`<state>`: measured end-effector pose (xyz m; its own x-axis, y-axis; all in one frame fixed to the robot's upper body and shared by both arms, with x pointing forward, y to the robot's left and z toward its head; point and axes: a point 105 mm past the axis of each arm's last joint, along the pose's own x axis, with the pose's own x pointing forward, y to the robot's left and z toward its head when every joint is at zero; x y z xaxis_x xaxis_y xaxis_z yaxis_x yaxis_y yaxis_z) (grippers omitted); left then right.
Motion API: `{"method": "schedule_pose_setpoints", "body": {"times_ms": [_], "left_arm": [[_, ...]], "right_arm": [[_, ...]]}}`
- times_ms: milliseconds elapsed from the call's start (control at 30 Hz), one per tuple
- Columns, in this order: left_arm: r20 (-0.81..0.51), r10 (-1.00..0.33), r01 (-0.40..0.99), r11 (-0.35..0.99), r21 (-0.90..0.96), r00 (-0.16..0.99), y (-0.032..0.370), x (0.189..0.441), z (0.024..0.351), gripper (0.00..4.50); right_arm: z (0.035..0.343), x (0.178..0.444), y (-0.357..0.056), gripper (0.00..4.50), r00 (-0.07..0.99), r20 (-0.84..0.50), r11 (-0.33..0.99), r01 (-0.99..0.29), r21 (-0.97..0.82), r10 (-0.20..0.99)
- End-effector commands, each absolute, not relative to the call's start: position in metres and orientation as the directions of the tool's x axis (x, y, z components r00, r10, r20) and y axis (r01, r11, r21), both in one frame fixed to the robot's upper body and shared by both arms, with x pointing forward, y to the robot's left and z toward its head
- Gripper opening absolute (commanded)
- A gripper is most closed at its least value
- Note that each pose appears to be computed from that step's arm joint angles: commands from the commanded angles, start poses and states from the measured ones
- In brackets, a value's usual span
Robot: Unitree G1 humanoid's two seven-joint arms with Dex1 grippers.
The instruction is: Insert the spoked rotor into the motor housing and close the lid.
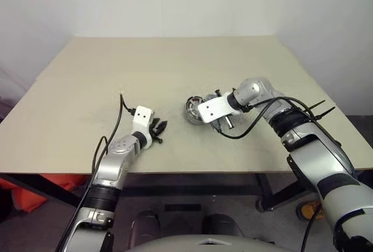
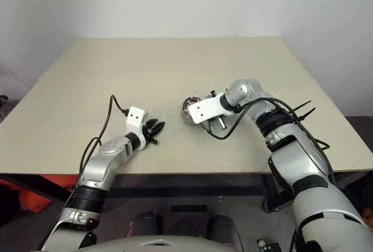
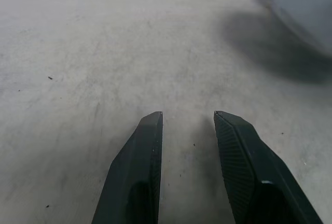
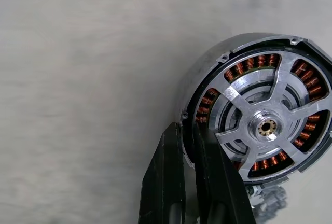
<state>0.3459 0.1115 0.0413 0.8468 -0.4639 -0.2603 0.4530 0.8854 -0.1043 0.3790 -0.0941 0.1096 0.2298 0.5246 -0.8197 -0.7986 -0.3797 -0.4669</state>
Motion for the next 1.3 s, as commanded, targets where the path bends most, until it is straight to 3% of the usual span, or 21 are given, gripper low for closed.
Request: {"method": "schedule_pose_setpoints", "body": {"times_ms": [33,333,667,900,1200,1300], "left_arm": [[-0.219,-0.455,0.444,0.891,-0.1,0.863,0.109,0.348,0.048,1.67],[-0.209,-0.446,0.428,0.895,-0.128,0.871,0.101,0.348,0.042,1.67],[-0.211,-0.415,0.398,0.91,-0.12,0.885,0.113,0.345,0.041,1.67],[-0.213,-0.376,0.364,0.927,-0.096,0.902,0.129,0.343,0.045,1.67],[-0.21,-0.348,0.34,0.937,-0.074,0.914,0.141,0.341,0.049,1.67],[-0.209,-0.349,0.341,0.937,-0.071,0.914,0.141,0.341,0.05,1.67]], "right_arm": [[0.144,0.387,-0.087,0.01,0.279,-0.749,-0.298,-0.792,-0.533,0.601],[0.155,0.384,-0.083,0.01,0.269,-0.715,-0.098,-0.899,-0.427,0.645],[0.128,0.385,-0.055,0.01,0.259,-0.713,0.011,-0.943,-0.333,0.651],[0.124,0.368,-0.022,0.01,0.188,-0.688,-0.053,-0.948,-0.313,0.701],[0.116,0.373,-0.017,0.01,0.198,-0.698,-0.04,-0.95,-0.309,0.688],[0.113,0.378,-0.014,0.97,0.22,-0.692,-0.02,-0.947,-0.321,0.688]]}}
